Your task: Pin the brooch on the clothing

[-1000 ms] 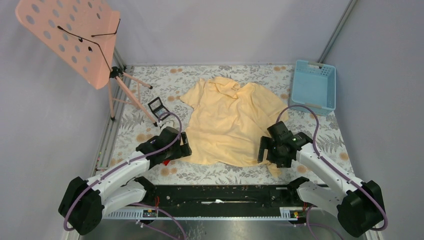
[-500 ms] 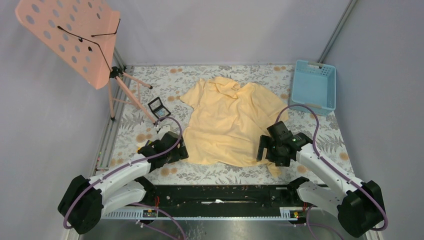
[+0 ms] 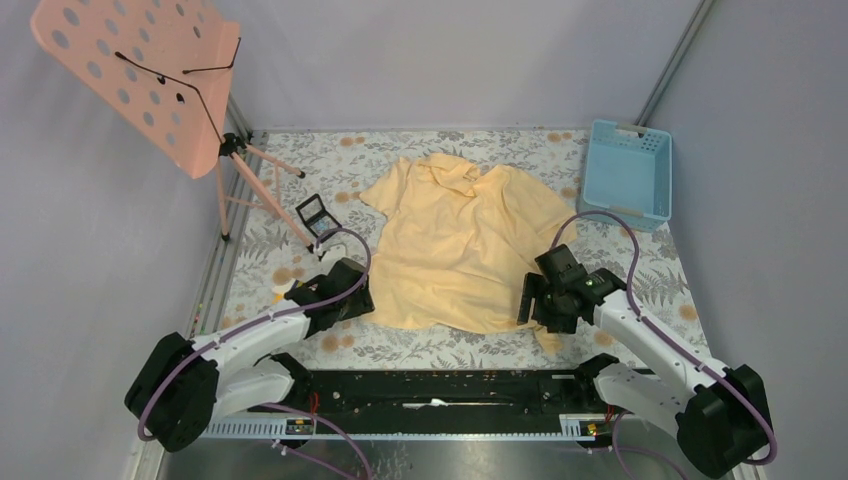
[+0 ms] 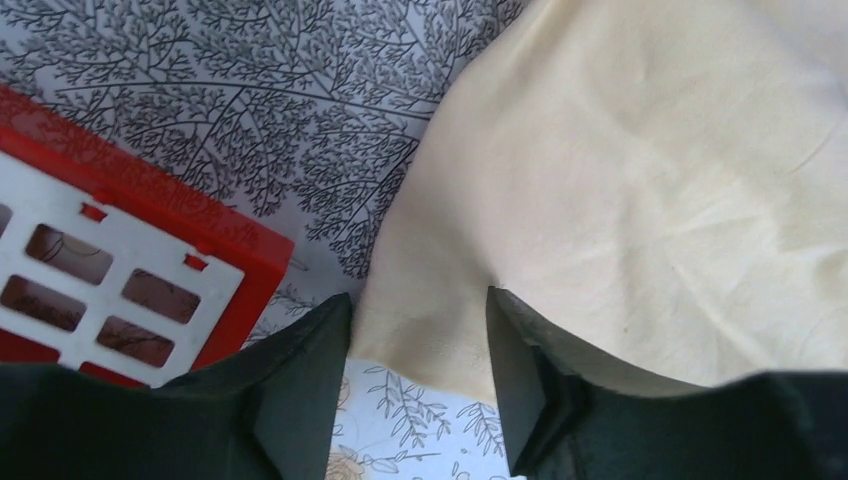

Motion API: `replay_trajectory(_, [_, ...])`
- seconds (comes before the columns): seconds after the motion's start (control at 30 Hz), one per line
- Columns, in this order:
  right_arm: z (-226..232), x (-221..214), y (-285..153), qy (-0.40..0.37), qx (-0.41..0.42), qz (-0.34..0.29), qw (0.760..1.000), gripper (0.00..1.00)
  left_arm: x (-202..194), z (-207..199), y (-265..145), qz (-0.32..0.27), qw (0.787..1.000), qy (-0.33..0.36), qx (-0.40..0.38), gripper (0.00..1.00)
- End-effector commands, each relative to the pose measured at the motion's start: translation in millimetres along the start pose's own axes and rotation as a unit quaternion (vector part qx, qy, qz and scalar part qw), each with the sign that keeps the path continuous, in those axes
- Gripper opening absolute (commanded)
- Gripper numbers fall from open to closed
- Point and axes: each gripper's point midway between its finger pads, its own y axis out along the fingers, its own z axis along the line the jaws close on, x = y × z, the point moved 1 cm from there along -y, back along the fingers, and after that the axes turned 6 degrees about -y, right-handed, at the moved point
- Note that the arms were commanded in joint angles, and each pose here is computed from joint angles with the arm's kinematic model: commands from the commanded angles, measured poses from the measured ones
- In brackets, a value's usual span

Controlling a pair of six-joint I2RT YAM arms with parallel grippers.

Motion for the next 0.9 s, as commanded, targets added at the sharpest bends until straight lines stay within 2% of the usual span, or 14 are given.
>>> replay_trajectory(0.0, [2.5,0.6,-3.8,-0.003,0.009,-0.012,1.0,0.74,-5.1,-14.5,8.3,0.015,0.999,-0.005,-0.028,0.51])
replay_trajectory(0.2, [1.5,-2.1,-1.3,-0.004,0.009,-0.007,1.0,0.74,13.4,-31.9,6.1,-0.008,0.999,-0.008,-0.049,0.03])
replay_trajectory(0.23, [1.2,-2.5,-0.9,-0.005,0.008,-0.006,1.0,0.75,22.7,-35.9,1.3,-0.017,0.998,-0.01,-0.053,0.0])
replay_trajectory(0.43, [-4.6,-2.4,-3.8,-0.006,-0.008,-0.007,1.0,0.76,99.4,-45.7,-44.6,-0.108,0.988,-0.059,-0.094,0.0])
replay_trajectory(0.57, [-8.2,-0.6,-4.5,-0.011,-0.023,-0.008,1.0,0.76,135.8,-35.4,-64.1,-0.15,0.982,-0.073,-0.086,0.0])
replay_trajectory(0.7, [-2.7,-1.6,-1.0,-0.015,-0.017,-0.004,1.0,0.73,148.0,-30.2,-65.7,-0.153,0.982,-0.078,-0.082,0.0])
replay_trajectory(0.87, [27.6,-0.8,5.3,-0.028,0.032,-0.008,0.999,0.74,146.2,-29.8,-63.4,-0.145,0.982,-0.08,-0.089,0.0])
